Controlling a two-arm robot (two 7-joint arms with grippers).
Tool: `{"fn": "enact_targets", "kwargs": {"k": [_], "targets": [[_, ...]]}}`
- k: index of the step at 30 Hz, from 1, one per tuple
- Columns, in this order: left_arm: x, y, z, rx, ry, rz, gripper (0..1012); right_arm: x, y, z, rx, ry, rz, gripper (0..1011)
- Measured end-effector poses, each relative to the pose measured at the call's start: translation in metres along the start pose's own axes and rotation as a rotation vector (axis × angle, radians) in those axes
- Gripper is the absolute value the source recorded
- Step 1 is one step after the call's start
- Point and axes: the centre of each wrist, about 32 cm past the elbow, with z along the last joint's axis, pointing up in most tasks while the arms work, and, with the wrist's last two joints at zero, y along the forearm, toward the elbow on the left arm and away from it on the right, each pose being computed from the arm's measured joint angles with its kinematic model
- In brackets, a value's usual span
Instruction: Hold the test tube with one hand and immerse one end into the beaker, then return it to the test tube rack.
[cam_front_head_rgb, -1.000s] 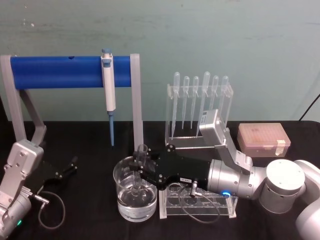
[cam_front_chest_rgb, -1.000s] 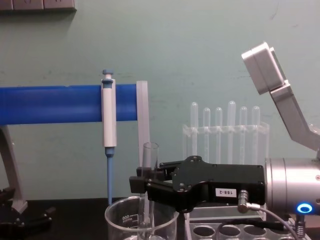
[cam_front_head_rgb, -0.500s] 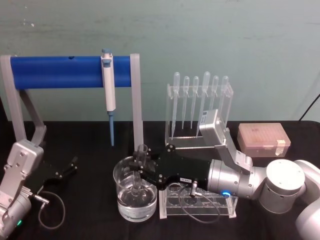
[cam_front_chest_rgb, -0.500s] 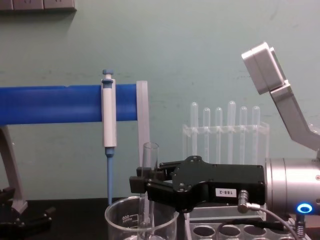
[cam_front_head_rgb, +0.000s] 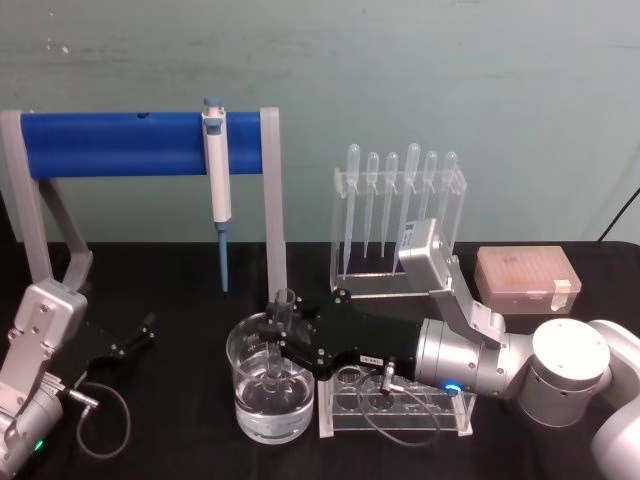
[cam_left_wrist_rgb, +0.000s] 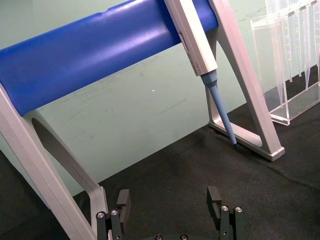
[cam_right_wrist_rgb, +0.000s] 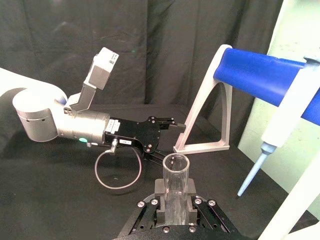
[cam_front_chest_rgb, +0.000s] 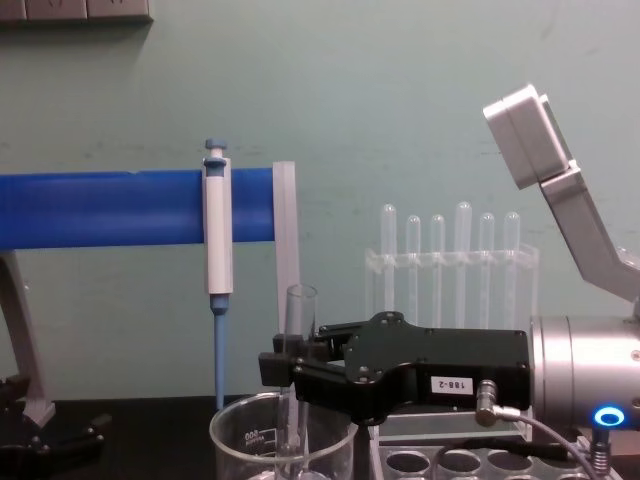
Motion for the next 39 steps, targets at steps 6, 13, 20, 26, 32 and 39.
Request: {"fn": "enact_targets", "kwargs": {"k": [6,13,20,26,32,39], "targets": [[0.0000,0.0000,0.0000,0.000,0.000,0.000,1000,0.0000,0.0000,0.0000,0.000,0.000,0.000,225],[0.0000,0.0000,0.0000,0.000,0.000,0.000,1000,0.0000,0.0000,0.0000,0.000,0.000,0.000,225],[0.0000,0.0000,0.0000,0.000,0.000,0.000,1000,0.0000,0.0000,0.0000,0.000,0.000,0.000,225],[0.0000,0.0000,0.0000,0.000,0.000,0.000,1000,0.0000,0.0000,0.0000,0.000,0.000,0.000,225],[0.0000,0.0000,0.0000,0.000,0.000,0.000,1000,0.0000,0.0000,0.0000,0.000,0.000,0.000,225],[0.0000,0.0000,0.0000,0.000,0.000,0.000,1000,0.0000,0.0000,0.0000,0.000,0.000,0.000,225]]}}
